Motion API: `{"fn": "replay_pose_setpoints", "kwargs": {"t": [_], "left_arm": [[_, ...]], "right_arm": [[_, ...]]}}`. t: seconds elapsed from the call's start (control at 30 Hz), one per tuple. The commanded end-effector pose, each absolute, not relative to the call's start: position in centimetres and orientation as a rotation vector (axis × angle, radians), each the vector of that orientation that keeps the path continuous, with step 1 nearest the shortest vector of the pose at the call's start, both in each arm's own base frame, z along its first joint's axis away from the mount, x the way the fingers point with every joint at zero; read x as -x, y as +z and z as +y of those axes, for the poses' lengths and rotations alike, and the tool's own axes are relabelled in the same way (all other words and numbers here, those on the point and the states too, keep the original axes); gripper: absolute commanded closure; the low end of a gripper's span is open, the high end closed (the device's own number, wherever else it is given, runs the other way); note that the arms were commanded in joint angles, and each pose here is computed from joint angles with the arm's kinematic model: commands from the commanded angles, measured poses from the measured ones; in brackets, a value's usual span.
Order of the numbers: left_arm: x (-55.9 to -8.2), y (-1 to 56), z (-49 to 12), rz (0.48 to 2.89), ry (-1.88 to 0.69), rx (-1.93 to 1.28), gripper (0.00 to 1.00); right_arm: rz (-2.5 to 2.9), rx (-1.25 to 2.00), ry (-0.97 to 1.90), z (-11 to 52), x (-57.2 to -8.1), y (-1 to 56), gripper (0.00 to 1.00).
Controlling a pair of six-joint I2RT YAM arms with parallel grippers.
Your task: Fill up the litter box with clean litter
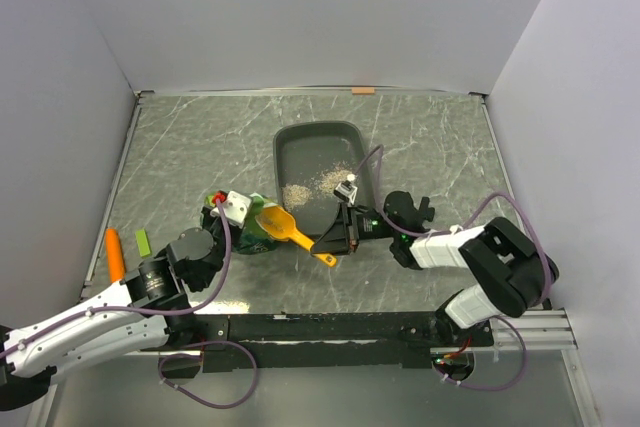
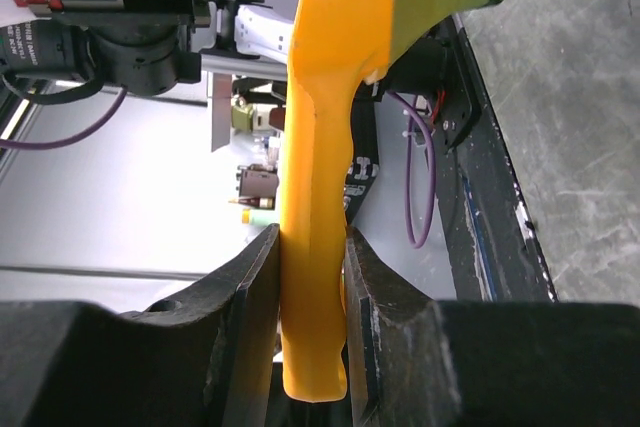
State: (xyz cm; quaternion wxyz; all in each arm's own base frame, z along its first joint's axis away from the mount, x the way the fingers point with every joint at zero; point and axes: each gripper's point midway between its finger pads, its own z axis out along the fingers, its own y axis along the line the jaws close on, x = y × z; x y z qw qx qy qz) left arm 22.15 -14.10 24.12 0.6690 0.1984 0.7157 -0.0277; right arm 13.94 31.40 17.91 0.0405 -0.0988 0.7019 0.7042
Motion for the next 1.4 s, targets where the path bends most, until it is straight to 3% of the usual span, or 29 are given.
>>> {"fn": "replay_pose_setpoints", "kwargs": {"t": [0.0,0.77,1.37], "left_arm": [[-22.5,24.5,-14.1,1.602,-0.060,-0.418,0.99],[-22.5,24.8,-13.7,1.597,-0.050,-0.398,0.99],[-22.8,24.7,-12.9,1.624,0.003,-0.357,0.99]], "right_arm": [[1.994,0.406,2.136,30.2,-13.6,19.9,1.00],[2.184,0.425,1.880,28.3,-12.3,18.7,1.00],[2.200,0.234,1.730,24.4,-12.5,20.0,1.00]]}}
